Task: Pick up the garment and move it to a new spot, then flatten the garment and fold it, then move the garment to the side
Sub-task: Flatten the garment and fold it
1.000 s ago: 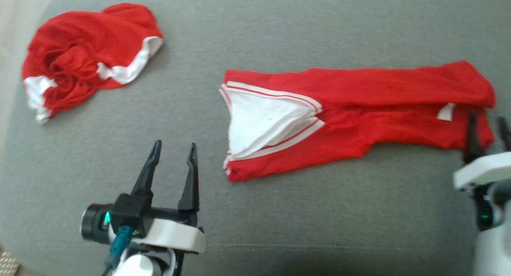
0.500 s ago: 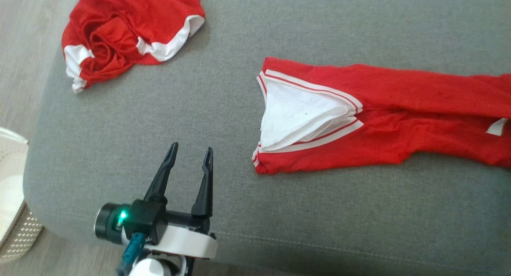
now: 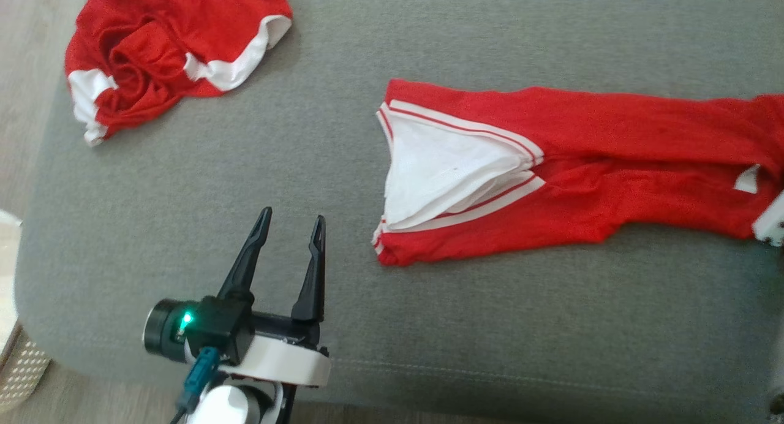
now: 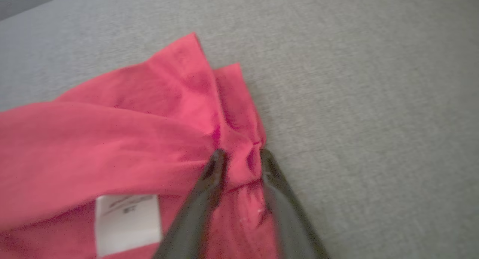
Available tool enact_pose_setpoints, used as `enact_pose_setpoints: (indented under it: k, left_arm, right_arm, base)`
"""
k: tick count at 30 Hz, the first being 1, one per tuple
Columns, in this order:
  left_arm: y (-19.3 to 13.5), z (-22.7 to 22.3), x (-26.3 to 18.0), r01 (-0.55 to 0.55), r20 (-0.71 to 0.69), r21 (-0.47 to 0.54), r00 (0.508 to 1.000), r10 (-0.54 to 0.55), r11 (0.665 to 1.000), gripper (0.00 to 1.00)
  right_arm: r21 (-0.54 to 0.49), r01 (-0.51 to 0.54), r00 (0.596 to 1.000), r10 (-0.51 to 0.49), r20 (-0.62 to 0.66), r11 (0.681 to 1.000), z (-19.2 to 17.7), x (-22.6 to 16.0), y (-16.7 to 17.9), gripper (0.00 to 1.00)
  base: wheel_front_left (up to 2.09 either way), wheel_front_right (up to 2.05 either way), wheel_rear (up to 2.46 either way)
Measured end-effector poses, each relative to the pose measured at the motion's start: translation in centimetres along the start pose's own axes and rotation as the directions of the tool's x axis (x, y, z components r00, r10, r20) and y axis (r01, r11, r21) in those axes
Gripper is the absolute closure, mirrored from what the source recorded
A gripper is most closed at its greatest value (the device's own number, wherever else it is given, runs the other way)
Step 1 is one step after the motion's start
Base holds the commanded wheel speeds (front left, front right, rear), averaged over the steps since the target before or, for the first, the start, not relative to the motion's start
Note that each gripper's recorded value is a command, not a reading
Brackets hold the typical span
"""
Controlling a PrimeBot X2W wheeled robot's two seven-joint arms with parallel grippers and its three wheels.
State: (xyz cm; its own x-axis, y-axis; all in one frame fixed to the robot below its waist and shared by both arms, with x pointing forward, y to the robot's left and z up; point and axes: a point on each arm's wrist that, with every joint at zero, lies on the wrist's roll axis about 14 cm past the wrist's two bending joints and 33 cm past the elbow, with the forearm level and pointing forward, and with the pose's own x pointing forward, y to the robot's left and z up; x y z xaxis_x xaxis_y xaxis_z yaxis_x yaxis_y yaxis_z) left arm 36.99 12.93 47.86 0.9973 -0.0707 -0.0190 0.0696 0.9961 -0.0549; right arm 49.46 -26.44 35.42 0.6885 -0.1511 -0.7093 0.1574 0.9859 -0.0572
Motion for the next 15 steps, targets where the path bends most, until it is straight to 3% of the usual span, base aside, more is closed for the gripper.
enact_pose_setpoints:
  k: [3,8,12,15]
  left_arm:
    - [-0.6,0.2,0.3,0.022,0.009,-0.011,1.000,-0.022,1.000,0.00]
    - [-2.0,0.5,0.9,0.081,0.027,-0.004,0.996,-0.081,0.997,0.00]
    - [-3.2,0.5,1.3,0.126,0.031,-0.008,0.992,-0.126,0.992,0.00]
    - [-3.5,0.4,1.6,0.135,0.032,-0.016,0.990,-0.135,0.991,0.00]
  right_arm:
    - [-0.004,-0.002,1.000,0.003,0.023,1.000,0.0,-0.8,-0.4,1.00]
    - [-0.067,0.087,0.994,-0.082,0.070,0.994,0.1,-2.9,-4.9,1.00]
    - [-0.191,0.225,0.962,-0.187,0.199,0.956,4.5,-5.6,-9.8,1.00]
    - [-0.226,0.264,0.940,-0.198,0.277,0.937,7.5,-7.2,-10.3,1.00]
  base:
    - [0.00,0.00,0.00]
    - [0.00,0.00,0.00]
    - [0.00,0.00,0.00]
    - [0.00,0.00,0.00]
